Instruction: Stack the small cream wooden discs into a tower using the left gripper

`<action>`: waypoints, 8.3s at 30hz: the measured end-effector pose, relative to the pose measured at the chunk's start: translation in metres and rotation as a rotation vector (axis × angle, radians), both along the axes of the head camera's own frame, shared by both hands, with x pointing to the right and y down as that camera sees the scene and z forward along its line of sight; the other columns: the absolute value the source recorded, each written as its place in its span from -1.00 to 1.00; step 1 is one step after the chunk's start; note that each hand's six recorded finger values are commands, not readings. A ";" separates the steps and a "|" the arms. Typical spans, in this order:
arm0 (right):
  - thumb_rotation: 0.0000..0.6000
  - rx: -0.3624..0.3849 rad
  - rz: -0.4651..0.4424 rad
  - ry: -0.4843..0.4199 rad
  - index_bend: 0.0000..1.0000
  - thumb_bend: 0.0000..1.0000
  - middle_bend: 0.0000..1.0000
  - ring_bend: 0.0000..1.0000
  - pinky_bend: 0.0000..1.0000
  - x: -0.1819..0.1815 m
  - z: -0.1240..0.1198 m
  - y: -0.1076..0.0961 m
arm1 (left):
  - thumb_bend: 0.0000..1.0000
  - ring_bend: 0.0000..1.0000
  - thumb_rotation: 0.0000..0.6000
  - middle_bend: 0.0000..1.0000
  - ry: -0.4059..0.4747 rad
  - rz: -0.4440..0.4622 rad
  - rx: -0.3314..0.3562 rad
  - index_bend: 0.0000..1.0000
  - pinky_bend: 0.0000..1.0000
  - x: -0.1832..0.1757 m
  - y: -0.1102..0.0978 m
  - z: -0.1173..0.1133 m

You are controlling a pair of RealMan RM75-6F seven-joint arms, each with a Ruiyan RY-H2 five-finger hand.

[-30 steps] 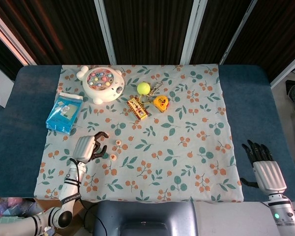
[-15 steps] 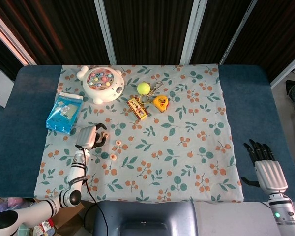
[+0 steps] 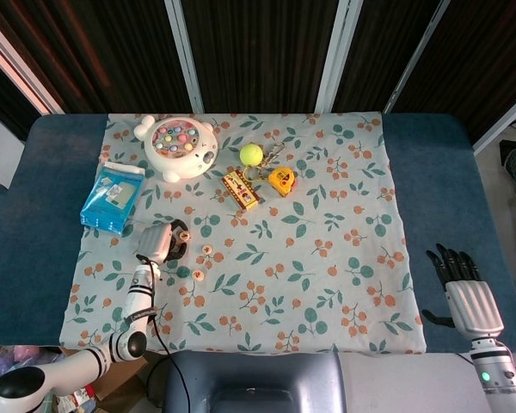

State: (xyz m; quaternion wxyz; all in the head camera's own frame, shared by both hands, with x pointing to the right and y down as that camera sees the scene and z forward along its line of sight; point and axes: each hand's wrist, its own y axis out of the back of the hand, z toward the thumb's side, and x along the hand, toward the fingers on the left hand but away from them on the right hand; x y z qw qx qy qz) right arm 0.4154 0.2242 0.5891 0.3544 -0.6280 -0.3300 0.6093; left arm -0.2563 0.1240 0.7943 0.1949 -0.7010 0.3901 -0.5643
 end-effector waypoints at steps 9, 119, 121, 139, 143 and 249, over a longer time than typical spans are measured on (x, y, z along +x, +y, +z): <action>1.00 0.001 0.001 0.000 -1.00 -0.77 -1.00 -1.00 -1.00 0.000 0.000 0.000 | -0.18 1.00 1.00 1.00 -0.017 -0.003 0.015 0.02 1.00 0.000 0.001 0.002; 1.00 -0.040 -0.012 -0.002 -1.00 -0.77 -1.00 -1.00 -1.00 -0.004 0.007 0.003 | -0.25 1.00 1.00 1.00 0.120 0.108 -0.028 -0.21 1.00 0.029 -0.010 -0.044; 1.00 -0.040 -0.010 -0.006 -1.00 -0.77 -1.00 -1.00 -1.00 -0.004 0.006 0.003 | -0.26 1.00 1.00 1.00 0.108 0.140 -0.038 -0.21 1.00 0.038 -0.011 -0.043; 1.00 -0.044 -0.004 -0.020 -1.00 -0.77 -1.00 -1.00 -1.00 -0.002 0.004 0.002 | -0.27 1.00 1.00 1.00 0.038 0.200 -0.048 -0.19 1.00 0.057 -0.003 -0.020; 1.00 -0.045 -0.005 -0.020 -1.00 -0.77 -1.00 -1.00 -1.00 -0.002 0.004 0.002 | -0.27 1.00 1.00 1.00 0.040 0.200 -0.046 -0.19 1.00 0.056 -0.002 -0.021; 1.00 -0.069 -0.021 -0.032 -1.00 -0.77 -1.00 -1.00 -1.00 -0.006 0.006 0.007 | -0.28 1.00 1.00 1.00 0.148 0.208 0.116 -0.05 1.00 0.011 0.073 -0.086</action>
